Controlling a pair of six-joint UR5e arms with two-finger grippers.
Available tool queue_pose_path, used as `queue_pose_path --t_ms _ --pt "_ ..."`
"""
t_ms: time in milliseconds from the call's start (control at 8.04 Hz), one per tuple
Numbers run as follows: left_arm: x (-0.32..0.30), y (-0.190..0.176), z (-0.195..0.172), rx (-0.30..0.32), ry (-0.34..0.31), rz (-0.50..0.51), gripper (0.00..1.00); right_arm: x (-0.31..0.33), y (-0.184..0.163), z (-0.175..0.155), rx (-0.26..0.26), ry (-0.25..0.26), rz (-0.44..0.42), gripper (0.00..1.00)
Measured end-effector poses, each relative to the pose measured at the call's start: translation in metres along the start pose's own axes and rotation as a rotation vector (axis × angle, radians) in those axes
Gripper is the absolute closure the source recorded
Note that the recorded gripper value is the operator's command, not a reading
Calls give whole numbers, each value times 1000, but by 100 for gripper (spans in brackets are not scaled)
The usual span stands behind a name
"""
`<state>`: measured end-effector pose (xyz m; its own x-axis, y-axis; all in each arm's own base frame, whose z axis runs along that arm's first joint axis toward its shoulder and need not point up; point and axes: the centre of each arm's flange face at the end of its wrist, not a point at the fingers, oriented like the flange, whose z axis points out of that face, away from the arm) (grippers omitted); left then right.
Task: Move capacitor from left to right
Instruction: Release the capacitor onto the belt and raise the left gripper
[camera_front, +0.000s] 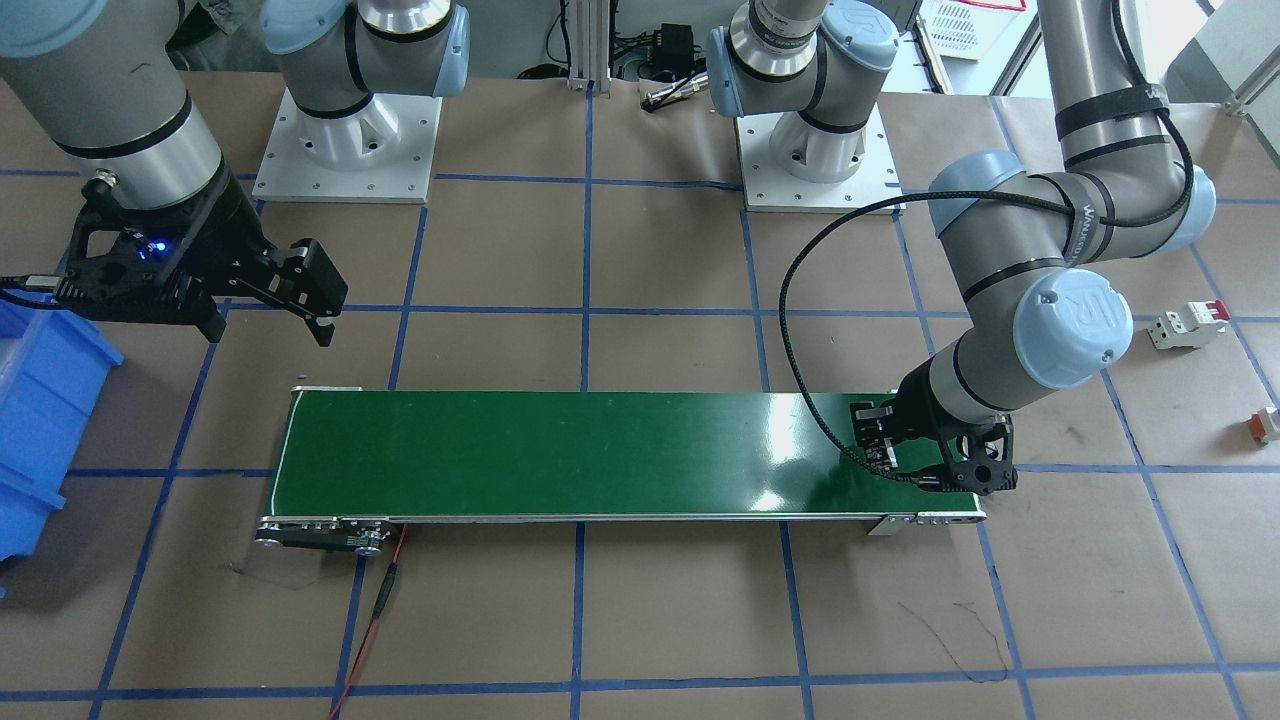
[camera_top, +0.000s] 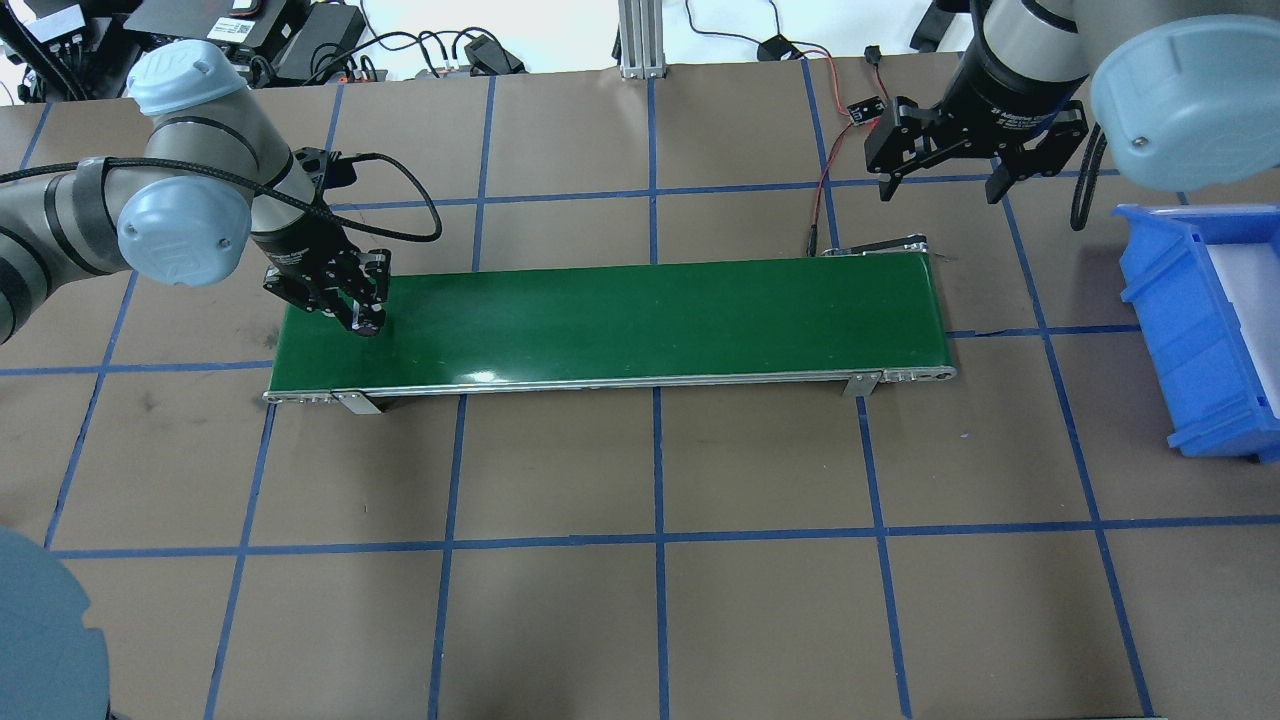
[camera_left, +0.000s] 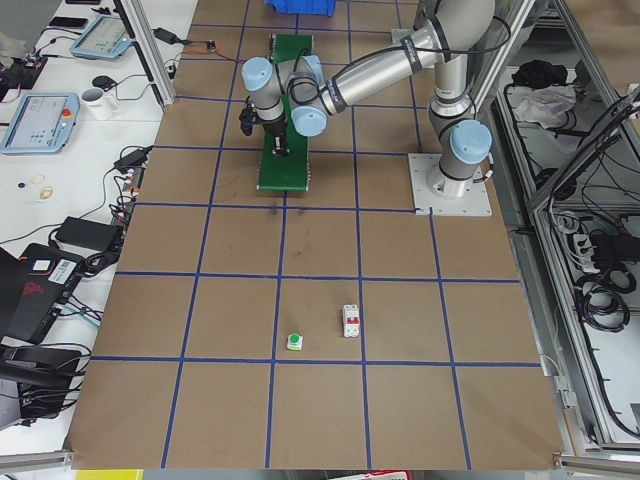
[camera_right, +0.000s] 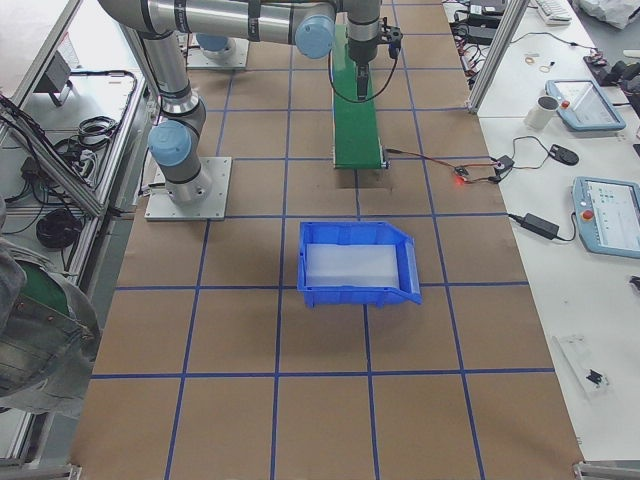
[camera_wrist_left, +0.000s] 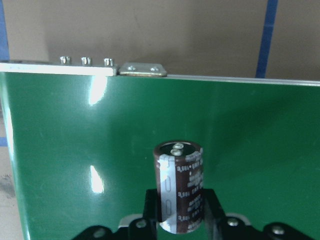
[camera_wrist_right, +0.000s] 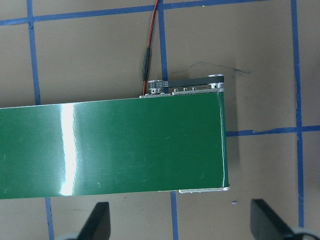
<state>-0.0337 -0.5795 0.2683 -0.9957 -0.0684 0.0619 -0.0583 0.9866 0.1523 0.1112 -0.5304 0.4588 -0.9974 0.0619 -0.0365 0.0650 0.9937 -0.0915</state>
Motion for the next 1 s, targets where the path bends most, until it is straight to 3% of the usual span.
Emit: queue_pose_path --t_ms 124,373,746,995 --pt "1 0 1 1 -1 1 19 0 0 0 0 0 0 0" --pt "1 -1 2 0 -1 3 1 0 0 0 -1 0 0 0" --pt "0 6 -5 -24 -37 6 0 0 0 0 -1 -2 1 0" --pt "-7 18 -40 -16 -85 1 0 -1 0 1 -5 -6 -2 0"
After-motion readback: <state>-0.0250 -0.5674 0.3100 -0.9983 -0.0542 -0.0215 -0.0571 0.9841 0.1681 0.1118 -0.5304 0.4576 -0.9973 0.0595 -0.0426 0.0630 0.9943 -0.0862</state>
